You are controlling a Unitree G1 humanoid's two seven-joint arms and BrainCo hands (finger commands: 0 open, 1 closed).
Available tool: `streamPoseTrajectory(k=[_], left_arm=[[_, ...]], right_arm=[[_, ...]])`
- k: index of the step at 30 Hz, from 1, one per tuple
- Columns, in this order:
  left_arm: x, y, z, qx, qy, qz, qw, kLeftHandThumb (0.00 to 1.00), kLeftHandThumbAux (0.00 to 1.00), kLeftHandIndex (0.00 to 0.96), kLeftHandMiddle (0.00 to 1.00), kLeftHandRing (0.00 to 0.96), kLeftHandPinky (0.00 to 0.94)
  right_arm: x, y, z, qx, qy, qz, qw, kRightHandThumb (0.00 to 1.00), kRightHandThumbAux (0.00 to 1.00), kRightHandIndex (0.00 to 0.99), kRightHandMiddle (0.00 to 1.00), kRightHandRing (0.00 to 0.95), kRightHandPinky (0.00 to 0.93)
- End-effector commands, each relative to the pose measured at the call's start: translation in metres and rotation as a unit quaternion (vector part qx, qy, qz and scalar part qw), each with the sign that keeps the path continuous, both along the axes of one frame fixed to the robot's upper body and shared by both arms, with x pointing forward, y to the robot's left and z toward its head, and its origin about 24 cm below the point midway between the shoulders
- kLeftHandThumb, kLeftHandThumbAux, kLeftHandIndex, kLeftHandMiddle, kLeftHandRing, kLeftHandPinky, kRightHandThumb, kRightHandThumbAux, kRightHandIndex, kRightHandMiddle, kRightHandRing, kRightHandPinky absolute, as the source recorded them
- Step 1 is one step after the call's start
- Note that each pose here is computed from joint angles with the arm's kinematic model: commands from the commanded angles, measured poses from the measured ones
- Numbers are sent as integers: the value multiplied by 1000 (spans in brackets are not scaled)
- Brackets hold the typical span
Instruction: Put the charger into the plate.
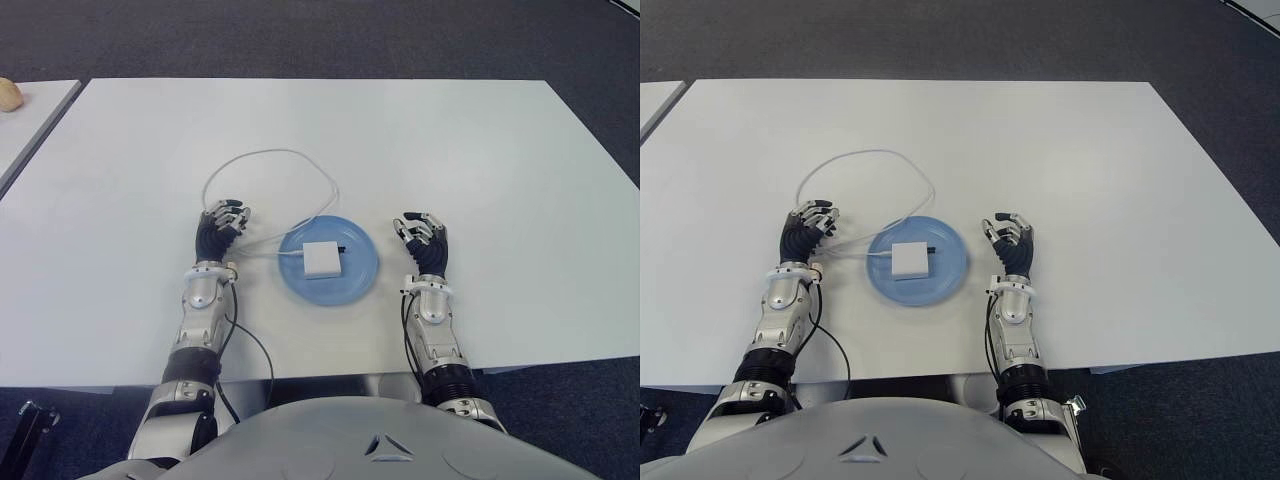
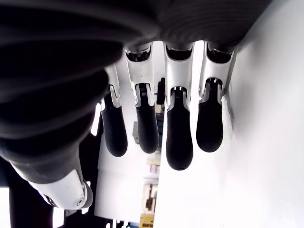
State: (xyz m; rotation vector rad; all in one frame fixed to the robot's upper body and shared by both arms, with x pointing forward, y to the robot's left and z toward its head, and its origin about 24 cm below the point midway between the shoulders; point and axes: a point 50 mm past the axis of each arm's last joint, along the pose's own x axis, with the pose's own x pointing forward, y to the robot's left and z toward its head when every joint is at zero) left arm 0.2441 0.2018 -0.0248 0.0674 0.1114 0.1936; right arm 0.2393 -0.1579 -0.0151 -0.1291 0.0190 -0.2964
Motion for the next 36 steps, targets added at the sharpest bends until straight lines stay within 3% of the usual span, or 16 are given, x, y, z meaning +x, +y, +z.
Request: streamPoseTrajectory(k=[1, 28, 36], left_arm=[[-7, -1, -13, -13, 32, 4, 999, 834, 677, 403, 510, 618, 597], [-12, -5, 12, 0, -1, 16, 1000, 833, 680, 401, 497, 594, 576], [-16, -5, 24, 15, -22, 19, 999, 832, 681, 393, 512, 621, 625]], right_arm=[[-5, -1, -7, -3, 26, -4, 1000, 706, 730, 430, 577, 581, 581], [-8, 0, -6, -9, 31, 7, 999, 705, 731, 429, 569, 577, 567], [-9, 0, -7, -7, 35, 9, 999, 705, 730, 429, 576, 580, 583]])
